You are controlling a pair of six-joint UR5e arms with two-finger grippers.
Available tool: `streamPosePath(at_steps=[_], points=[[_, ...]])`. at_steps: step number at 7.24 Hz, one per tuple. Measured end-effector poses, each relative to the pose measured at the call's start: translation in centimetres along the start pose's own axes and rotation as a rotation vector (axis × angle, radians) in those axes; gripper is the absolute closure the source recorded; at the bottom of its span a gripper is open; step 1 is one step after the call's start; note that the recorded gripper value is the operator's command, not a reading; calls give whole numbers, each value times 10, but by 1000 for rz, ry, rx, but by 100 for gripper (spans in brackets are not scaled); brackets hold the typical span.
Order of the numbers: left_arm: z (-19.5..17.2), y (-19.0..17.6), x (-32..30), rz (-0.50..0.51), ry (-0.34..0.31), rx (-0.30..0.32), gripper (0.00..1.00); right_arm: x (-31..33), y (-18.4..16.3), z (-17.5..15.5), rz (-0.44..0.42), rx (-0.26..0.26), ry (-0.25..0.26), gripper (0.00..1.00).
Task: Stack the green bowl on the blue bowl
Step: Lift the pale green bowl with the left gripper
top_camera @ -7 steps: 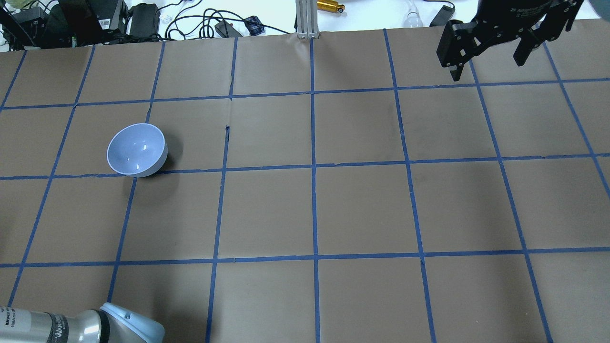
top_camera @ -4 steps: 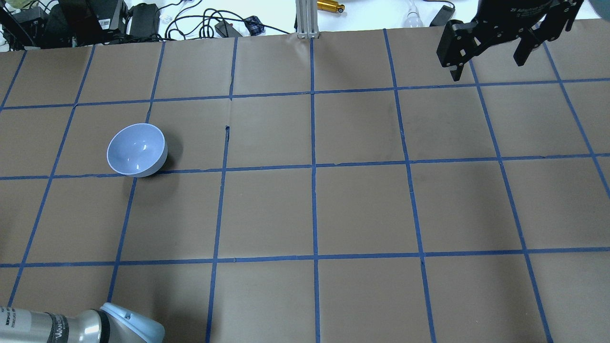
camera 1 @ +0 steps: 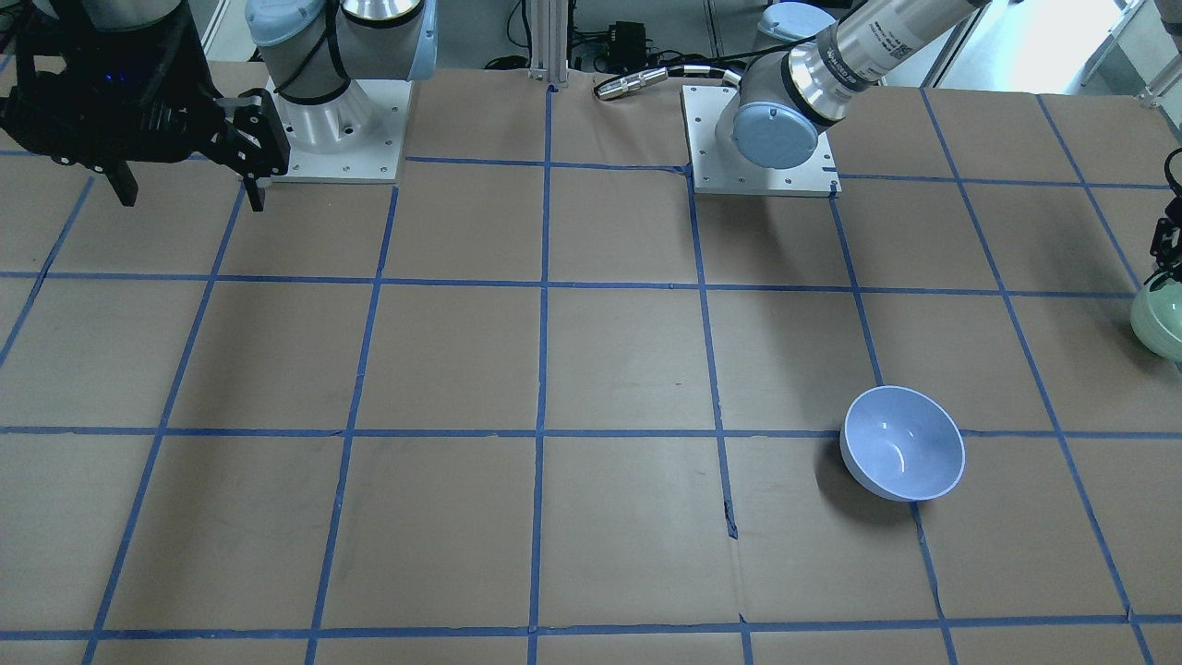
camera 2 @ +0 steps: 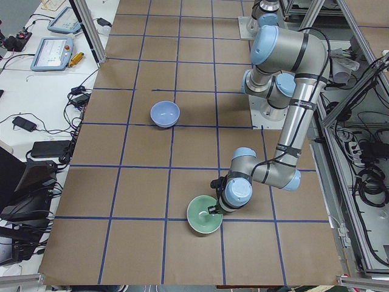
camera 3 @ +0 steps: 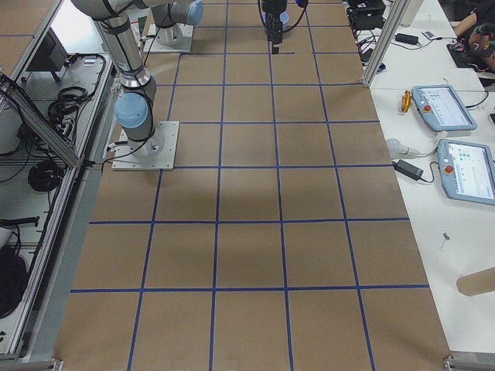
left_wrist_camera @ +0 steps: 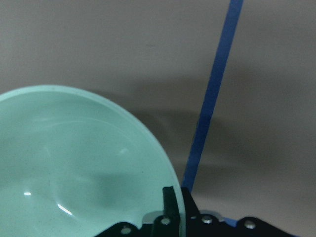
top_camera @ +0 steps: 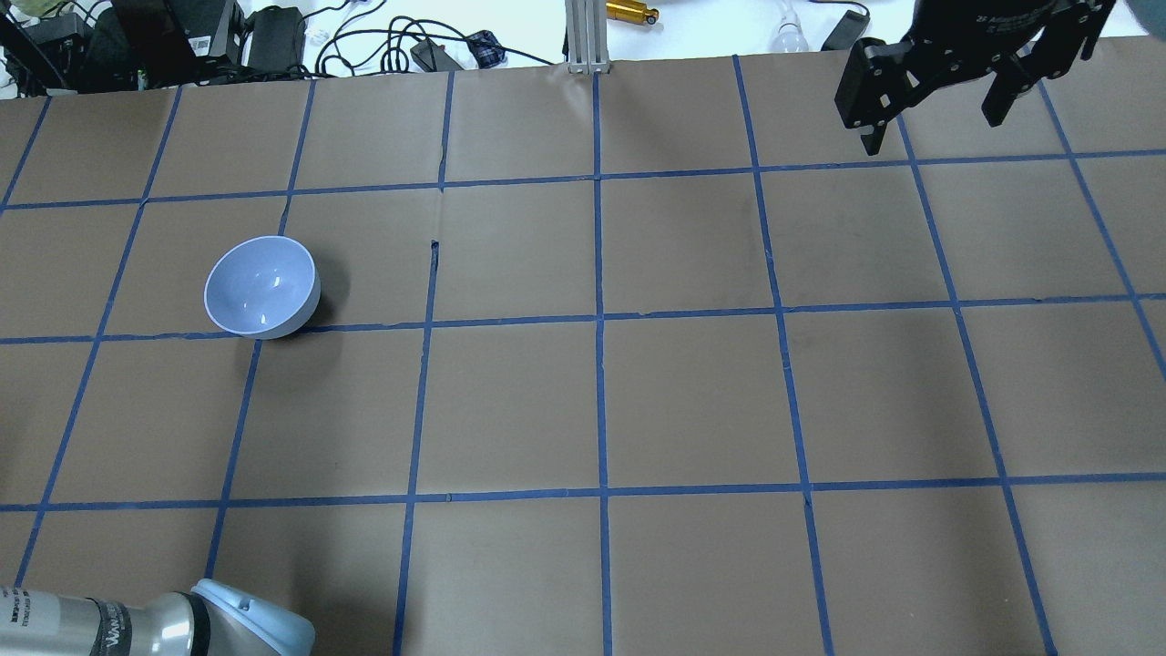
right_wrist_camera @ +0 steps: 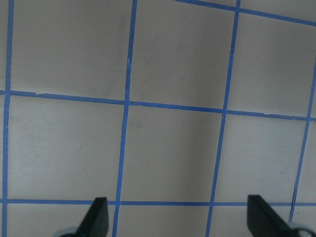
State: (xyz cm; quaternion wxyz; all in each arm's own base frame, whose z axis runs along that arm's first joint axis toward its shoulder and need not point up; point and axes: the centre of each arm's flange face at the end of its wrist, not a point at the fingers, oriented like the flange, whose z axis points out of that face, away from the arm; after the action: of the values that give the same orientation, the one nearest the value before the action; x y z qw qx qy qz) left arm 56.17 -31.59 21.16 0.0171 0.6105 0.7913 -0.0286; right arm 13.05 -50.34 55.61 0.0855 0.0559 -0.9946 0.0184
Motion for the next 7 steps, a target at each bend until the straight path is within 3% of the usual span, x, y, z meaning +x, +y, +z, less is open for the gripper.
streamPosePath(at_steps=[7], points=[[-9,-2,-2,8,-11,-11,100,0,0,0,0,0,0,0]])
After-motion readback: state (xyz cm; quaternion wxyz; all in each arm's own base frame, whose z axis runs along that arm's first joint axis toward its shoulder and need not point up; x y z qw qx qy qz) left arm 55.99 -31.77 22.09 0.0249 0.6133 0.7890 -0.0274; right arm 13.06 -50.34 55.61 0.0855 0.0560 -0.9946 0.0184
